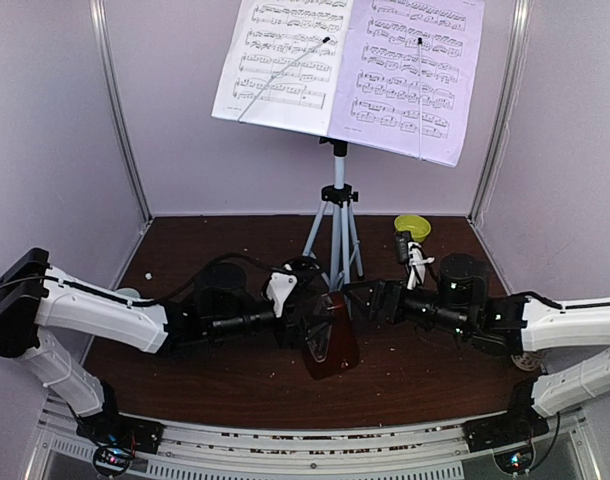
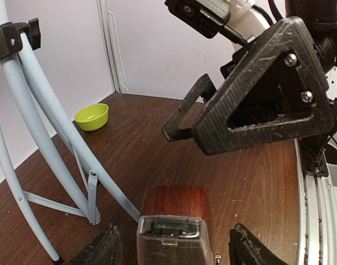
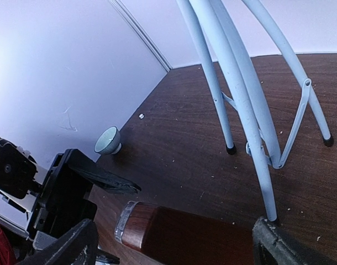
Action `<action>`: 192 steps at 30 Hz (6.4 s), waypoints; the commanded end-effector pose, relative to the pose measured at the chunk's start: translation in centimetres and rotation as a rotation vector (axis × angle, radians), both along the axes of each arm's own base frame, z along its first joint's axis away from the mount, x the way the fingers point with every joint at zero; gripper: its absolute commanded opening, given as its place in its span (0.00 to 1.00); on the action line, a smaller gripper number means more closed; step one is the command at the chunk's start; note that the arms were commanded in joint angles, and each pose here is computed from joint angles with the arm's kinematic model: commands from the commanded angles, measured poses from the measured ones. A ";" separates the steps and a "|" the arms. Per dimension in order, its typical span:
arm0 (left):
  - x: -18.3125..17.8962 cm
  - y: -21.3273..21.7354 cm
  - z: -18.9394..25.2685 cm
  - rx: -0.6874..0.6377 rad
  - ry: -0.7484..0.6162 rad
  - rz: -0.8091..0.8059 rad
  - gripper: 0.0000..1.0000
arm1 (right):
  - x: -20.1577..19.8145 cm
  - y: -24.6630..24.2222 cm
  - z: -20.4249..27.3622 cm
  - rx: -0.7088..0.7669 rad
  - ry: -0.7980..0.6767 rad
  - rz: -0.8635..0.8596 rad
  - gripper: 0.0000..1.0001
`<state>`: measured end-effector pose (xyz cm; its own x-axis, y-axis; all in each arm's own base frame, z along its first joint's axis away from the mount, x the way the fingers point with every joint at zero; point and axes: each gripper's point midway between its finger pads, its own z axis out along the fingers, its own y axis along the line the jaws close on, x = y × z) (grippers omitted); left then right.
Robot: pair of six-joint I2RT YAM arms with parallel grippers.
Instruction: Set up the instrument practice props
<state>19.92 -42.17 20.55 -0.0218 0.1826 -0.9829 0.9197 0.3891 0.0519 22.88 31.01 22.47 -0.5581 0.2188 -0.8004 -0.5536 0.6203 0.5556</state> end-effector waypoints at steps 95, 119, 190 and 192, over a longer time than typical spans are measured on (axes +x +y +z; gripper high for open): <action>14.9 24.2 -12.2 0.548 0.701 0.828 0.25 | 0.0 1.1 -8.5 -0.101 0.173 0.010 0.96; 14.9 22.9 -6.6 0.333 0.564 0.724 0.75 | 0.0 1.4 -5.8 -0.072 0.137 0.022 0.99; 2.1 2.5 -0.1 0.035 0.135 0.293 0.25 | -2.7 2.7 -3.9 -0.230 -0.006 -0.004 0.50; 2.2 2.4 -0.4 0.051 0.132 0.293 0.24 | -2.6 2.5 -3.8 -0.230 -0.011 -0.008 0.49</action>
<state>21.62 -39.99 18.81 -0.2408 0.2332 -0.9421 0.7824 0.6210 -0.0463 20.35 33.87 18.12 -0.5682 0.0273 -0.8224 -0.5413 0.7403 0.3986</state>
